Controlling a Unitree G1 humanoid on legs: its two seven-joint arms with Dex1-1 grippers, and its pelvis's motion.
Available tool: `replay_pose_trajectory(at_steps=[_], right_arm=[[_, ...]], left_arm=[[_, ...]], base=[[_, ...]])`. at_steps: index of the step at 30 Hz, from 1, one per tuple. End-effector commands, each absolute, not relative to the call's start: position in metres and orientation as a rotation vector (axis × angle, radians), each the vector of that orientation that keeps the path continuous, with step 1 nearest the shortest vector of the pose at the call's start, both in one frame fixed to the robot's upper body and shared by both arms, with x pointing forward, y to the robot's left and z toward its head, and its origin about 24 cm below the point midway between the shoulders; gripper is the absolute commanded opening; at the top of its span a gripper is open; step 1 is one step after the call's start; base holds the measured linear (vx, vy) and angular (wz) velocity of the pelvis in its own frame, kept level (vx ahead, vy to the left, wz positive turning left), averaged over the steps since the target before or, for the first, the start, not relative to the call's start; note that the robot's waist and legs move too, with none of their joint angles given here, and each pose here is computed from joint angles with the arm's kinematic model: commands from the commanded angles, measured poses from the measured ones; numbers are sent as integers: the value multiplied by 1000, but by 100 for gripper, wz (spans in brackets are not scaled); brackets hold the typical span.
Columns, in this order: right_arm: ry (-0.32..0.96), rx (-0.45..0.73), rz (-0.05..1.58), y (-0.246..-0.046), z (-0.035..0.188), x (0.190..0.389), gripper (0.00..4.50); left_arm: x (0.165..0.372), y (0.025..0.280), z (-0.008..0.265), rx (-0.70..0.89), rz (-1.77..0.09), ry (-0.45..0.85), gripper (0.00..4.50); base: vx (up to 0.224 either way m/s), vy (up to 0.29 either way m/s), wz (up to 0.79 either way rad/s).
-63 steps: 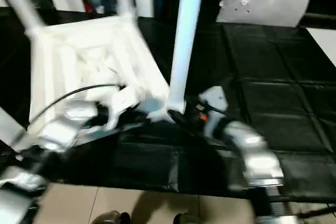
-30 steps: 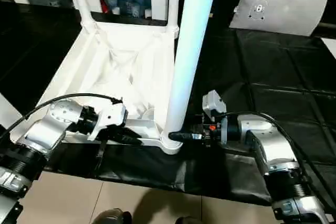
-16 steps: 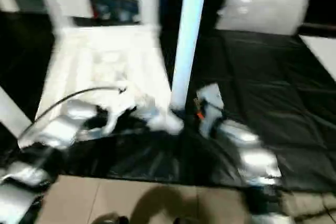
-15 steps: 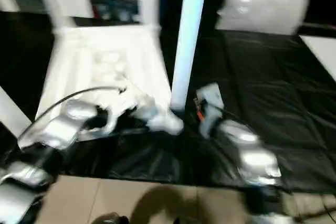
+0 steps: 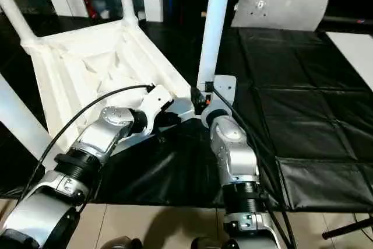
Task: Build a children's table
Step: Rotate leg to tighten
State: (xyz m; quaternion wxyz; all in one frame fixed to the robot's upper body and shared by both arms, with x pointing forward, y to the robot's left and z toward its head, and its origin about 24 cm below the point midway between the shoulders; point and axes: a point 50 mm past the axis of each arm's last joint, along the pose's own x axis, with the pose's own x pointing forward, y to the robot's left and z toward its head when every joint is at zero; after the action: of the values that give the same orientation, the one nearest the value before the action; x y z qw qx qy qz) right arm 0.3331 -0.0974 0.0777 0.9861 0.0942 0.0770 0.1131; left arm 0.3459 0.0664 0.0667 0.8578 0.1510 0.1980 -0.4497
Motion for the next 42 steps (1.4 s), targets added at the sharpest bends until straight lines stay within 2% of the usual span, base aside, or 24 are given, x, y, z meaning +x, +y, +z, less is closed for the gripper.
replay_pose_trajectory(at_steps=[1,4,5,6,7,9,17,23,26,30,42], right_arm=[[256,250,450,-49,62,319,287],[256,250,450,-49,62,319,287],[238,248,459,-55,63,320,299],[188,194,554,-84,65,318,299],[160,146,629,-104,67,315,316],[140,29,812,-132,73,307,334],[160,-19,1039,-154,82,300,401],[228,-72,1308,-162,81,289,410],[239,-79,1353,-162,82,287,372],[274,-90,1431,-162,81,284,341],[296,-90,1482,-161,78,286,239]], left_arm=[[346,41,85,324,-1001,301,0],[346,41,85,324,-1001,301,0],[344,45,83,333,-1020,307,0],[338,63,76,370,-1091,328,0],[333,77,71,398,-1144,348,0],[322,98,64,464,-1265,388,0],[314,117,66,509,-1426,407,0],[307,130,71,542,-1559,425,0],[306,132,71,548,-1575,431,0],[306,134,72,569,-1592,440,0],[303,136,69,565,-1610,444,0]], base=[[0,0,0],[0,0,0],[0,0,0],[0,0,0],[0,0,0],[0,0,0],[0,0,0],[0,0,0],[0,0,0],[0,0,0],[0,0,0]])
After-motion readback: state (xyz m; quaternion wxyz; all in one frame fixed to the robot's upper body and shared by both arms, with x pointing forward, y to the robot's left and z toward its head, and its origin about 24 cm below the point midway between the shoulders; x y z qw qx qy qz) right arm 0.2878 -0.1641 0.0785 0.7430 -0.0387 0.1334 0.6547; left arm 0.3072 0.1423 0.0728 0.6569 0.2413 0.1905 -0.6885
